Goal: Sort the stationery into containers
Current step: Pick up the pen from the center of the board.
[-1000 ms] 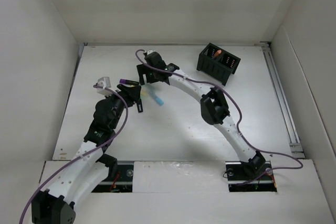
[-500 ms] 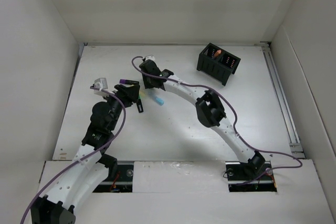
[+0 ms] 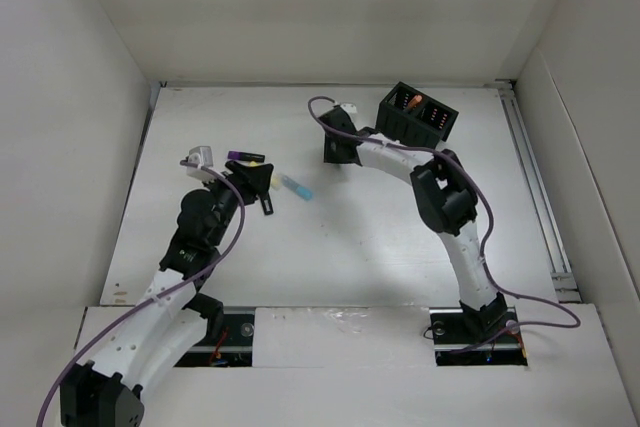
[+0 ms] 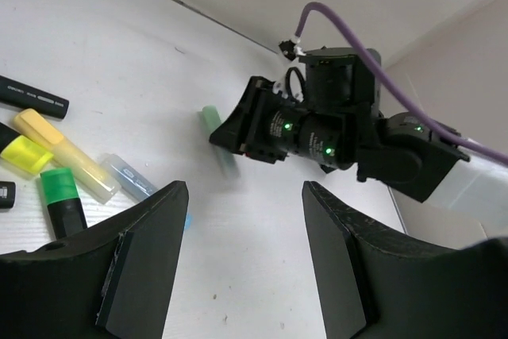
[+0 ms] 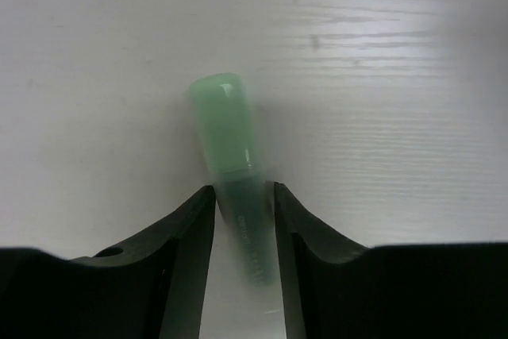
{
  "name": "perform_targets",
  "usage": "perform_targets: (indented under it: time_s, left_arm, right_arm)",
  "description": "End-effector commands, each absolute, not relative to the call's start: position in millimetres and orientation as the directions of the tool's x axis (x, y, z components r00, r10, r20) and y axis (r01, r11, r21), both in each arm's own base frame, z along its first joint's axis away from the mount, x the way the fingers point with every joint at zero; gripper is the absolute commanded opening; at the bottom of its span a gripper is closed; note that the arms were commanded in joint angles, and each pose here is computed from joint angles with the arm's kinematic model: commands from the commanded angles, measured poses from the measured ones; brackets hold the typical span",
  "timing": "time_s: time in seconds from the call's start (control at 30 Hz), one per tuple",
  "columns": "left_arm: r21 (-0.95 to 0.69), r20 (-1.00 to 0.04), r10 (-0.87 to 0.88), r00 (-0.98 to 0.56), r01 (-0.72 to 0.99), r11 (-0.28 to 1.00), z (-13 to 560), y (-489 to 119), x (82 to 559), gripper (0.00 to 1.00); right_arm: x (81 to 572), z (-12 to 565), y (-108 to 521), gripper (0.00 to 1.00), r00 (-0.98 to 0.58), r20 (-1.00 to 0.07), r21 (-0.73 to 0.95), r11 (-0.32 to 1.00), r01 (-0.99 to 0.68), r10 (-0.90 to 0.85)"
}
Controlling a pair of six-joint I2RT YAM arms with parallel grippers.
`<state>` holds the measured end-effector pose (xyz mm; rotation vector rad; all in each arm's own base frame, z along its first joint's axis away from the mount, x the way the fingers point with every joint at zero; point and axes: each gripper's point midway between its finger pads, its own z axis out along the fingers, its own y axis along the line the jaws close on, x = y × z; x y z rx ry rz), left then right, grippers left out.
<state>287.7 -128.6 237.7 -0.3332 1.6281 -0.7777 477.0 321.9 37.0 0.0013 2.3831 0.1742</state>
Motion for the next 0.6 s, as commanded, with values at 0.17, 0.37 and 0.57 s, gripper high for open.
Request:
perform_targets:
  time_s: [0.17, 0.37, 0.57]
  left_arm:
    - [-0.653, -0.757, -0.615, -0.222, 0.248, 0.715, 243.1, -137.1, 292.1, 0.56]
    - [-0.654, -0.757, -0.613, -0.227, 0.255, 0.713, 242.5, -139.1, 292.8, 0.56]
    - [-0.653, -0.757, -0.612, -0.229, 0.247, 0.716, 241.4, -138.3, 293.0, 0.56]
  right_arm:
    - [479.3, 56.7, 321.4, 0.65, -0.726, -0.679, 0.172, 0.985, -0.016, 0.107]
    - [510.4, 54.9, 310.3, 0.65, -0.721, -0.684, 0.143, 0.990, 0.014, 0.109]
    - [522.7, 45.5, 303.3, 0.58, -0.736, -0.669, 0.122, 0.992, 0.030, 0.104]
